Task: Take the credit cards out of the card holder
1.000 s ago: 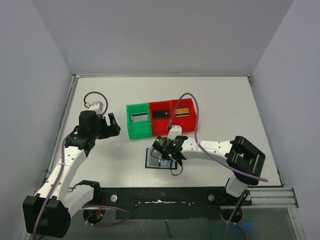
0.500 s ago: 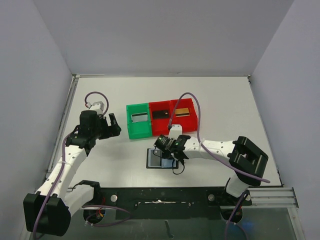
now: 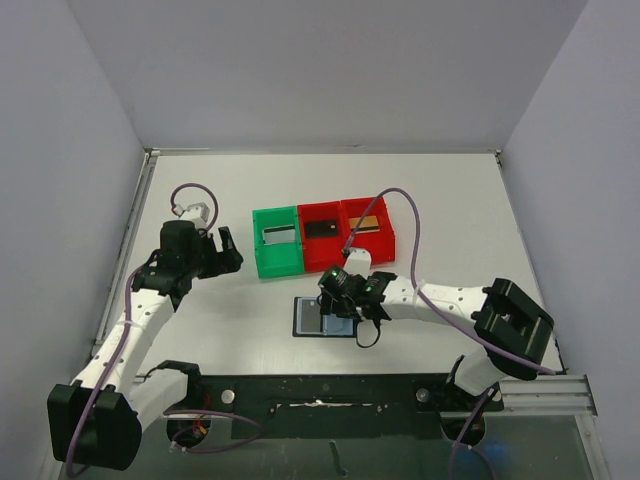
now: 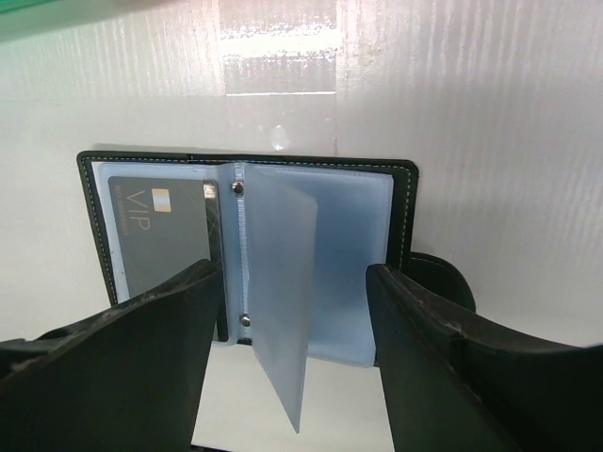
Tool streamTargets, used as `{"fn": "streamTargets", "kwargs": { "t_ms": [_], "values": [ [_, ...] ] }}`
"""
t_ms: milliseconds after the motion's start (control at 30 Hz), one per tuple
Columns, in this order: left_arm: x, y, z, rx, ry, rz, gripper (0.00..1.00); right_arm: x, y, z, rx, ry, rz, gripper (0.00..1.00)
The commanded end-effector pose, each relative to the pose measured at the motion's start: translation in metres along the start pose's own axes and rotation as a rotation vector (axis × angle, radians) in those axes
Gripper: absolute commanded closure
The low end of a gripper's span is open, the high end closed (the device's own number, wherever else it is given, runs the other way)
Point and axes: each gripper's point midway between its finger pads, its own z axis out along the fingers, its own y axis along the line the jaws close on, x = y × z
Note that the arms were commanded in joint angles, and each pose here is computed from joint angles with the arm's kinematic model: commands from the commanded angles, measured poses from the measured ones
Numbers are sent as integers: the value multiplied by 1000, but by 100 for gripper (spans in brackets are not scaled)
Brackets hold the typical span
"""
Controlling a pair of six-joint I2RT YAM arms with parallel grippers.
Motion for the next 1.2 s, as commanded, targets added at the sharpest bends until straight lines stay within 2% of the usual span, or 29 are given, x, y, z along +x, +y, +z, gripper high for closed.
{"fn": "streamTargets", "kwargs": {
  "t_ms": [0,233,367,500,767,1033,1167],
  "values": [
    [-20,-10,-2,46,-62,18,17,2,9,7,-44,12,58,38],
    [-11,-43,-8,225,-22,-9,31,14,-9,14,-34,44,131,39],
    [0,-94,-22,446,-7,-60,37,18,-8,13,-94,48,150,38],
    [21,-137,-31,534,30,-24,37,21,-8,17,-154,62,194,40],
    [113,-151,-4,497,269,-40,47,23,-12,16,-224,58,265,42],
    [153,-155,10,421,353,-19,56,19,-13,11,-246,48,283,45],
    [166,-147,14,394,383,-20,58,3,-7,-3,-276,-5,254,41]
  ]
}}
